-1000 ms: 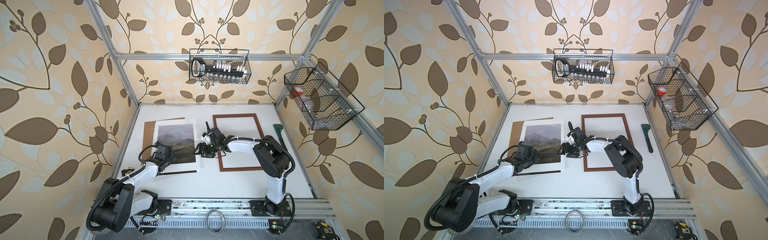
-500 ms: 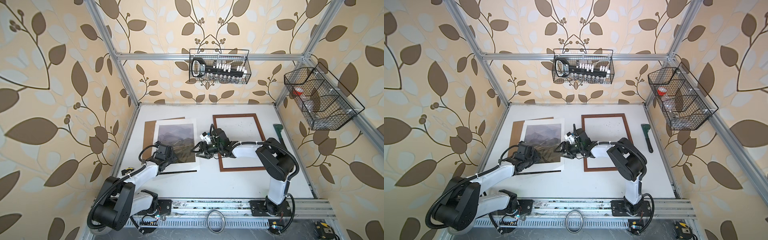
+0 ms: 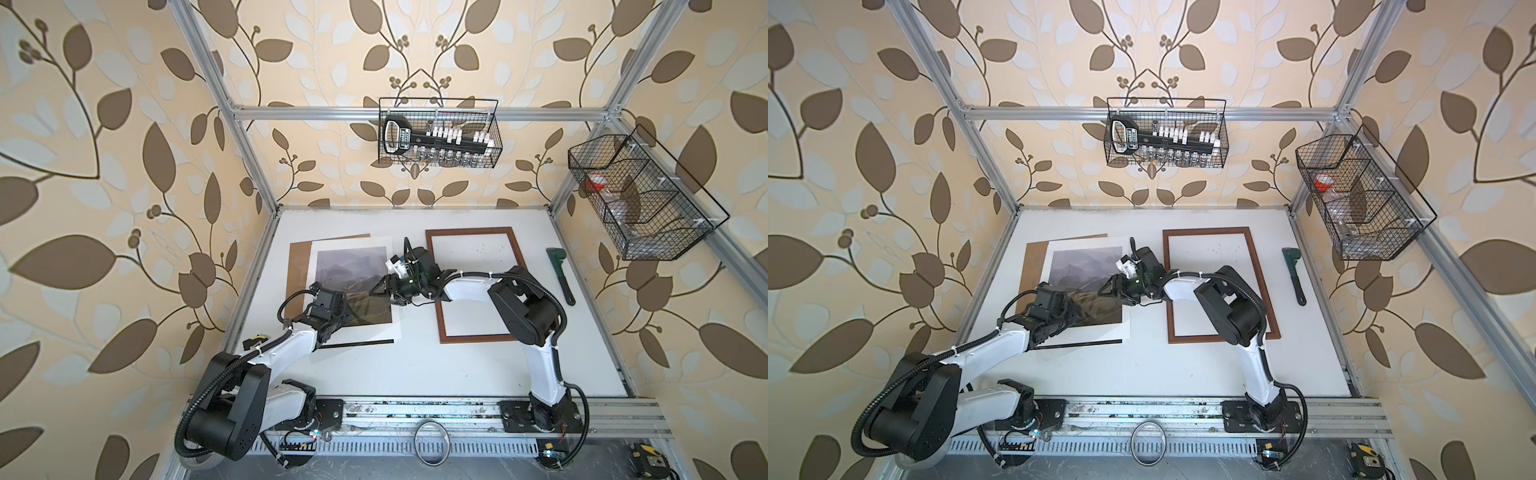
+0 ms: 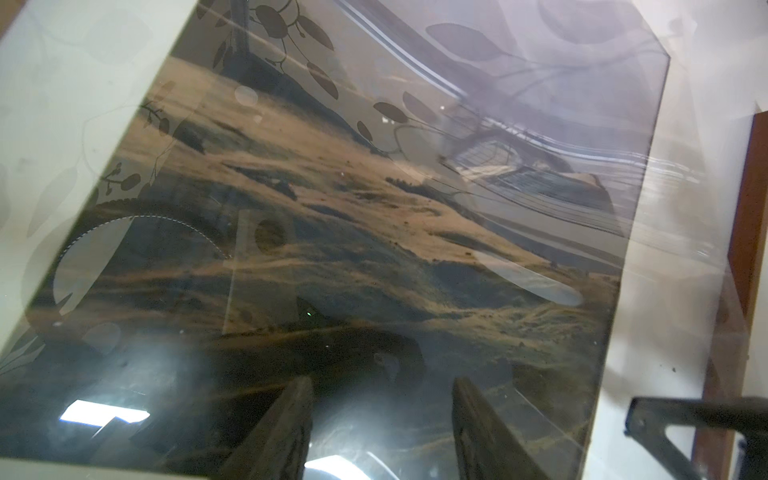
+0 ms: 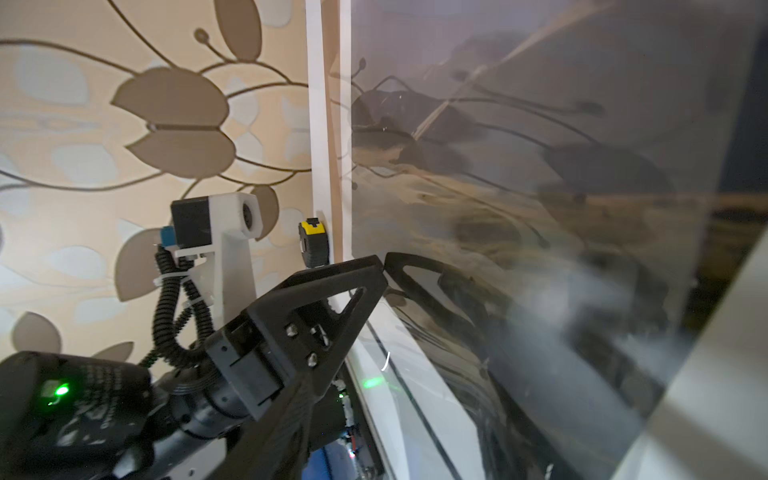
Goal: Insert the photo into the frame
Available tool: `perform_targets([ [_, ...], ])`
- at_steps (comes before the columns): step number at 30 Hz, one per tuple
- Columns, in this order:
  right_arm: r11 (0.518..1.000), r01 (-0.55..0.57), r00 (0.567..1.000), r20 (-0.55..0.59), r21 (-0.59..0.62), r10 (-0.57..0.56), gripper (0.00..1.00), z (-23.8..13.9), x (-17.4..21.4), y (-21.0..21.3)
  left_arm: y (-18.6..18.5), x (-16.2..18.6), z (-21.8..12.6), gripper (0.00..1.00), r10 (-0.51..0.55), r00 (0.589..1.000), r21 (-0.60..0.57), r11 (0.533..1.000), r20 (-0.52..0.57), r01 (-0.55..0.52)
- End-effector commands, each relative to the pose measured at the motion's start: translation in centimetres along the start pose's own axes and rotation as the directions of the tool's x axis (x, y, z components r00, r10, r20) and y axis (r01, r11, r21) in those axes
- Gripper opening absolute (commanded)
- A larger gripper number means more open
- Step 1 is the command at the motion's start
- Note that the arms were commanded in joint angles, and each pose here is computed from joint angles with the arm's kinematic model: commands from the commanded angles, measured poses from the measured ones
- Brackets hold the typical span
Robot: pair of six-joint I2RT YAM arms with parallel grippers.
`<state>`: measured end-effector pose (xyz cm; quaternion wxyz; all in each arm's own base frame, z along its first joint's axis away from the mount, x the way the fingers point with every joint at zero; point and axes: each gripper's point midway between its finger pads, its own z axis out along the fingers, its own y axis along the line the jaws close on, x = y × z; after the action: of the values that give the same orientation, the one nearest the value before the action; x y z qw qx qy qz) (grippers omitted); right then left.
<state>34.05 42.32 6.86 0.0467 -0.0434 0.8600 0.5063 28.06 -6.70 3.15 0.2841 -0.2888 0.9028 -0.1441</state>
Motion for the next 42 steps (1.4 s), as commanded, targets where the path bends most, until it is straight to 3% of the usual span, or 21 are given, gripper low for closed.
perform_targets([
  [1, 0.997, 0.016, 0.999, -0.029, 0.074, -0.014, 0.51, 1.2, 0.2, -1.9, 1.9, 2.0, 0.4, 0.55, -0.004, 0.998, -0.070, 0.998, -0.068, 0.000],
  [4, 0.997, 0.035, 0.999, -0.034, 0.075, -0.032, 0.39, 1.6, 0.0, -1.9, 1.9, 1.9, 0.3, 0.55, -0.002, 0.998, -0.071, 0.997, -0.064, -0.002],
  [11, 0.984, 0.145, 0.989, -0.025, 0.104, -0.143, 0.00, -0.1, -0.3, 0.5, 0.1, -0.1, -2.0, 0.57, 0.020, 1.000, -0.032, 0.999, -0.017, -0.020],
  [18, 0.902, 0.377, 0.920, 0.031, 0.211, -0.391, 0.00, -6.9, -1.7, 8.4, -3.4, -4.9, -8.7, 0.63, 0.060, 0.992, 0.025, 0.998, 0.111, -0.063],
  [22, 0.863, 0.456, 0.877, 0.054, 0.216, -0.477, 0.00, -13.2, -0.5, 12.3, -5.3, -7.2, -13.1, 0.70, 0.079, 0.983, 0.053, 0.995, 0.163, -0.089],
  [27, 0.796, 0.454, 0.836, 0.119, 0.400, -0.536, 0.00, -23.5, 1.1, 13.3, -7.0, -9.1, -17.5, 0.72, 0.128, 0.975, 0.058, 0.988, 0.180, -0.140],
  [30, 0.761, 0.385, 0.838, 0.147, 0.522, -0.525, 0.00, -28.8, 2.2, 12.1, -7.8, -9.7, -18.5, 0.72, 0.142, 0.971, 0.069, 0.985, 0.192, -0.158],
  [34, 0.605, 0.234, 0.820, 0.181, 0.761, -0.543, 0.00, -37.1, 2.7, 10.3, -9.6, -8.1, -16.4, 0.73, 0.182, 0.978, 0.103, 0.976, 0.106, -0.193],
  [38, 0.447, 0.085, 0.808, 0.201, 0.890, -0.554, 0.00, -43.6, 3.1, 9.5, -13.5, -4.7, -13.3, 0.73, 0.267, 0.963, 0.140, 0.953, 0.030, -0.268],
  [42, 0.356, -0.013, 0.781, 0.232, 0.934, -0.580, 0.00, -47.5, 3.0, 10.1, -18.6, -0.6, -10.1, 0.73, 0.342, 0.939, 0.186, 0.926, -0.039, -0.329],
])
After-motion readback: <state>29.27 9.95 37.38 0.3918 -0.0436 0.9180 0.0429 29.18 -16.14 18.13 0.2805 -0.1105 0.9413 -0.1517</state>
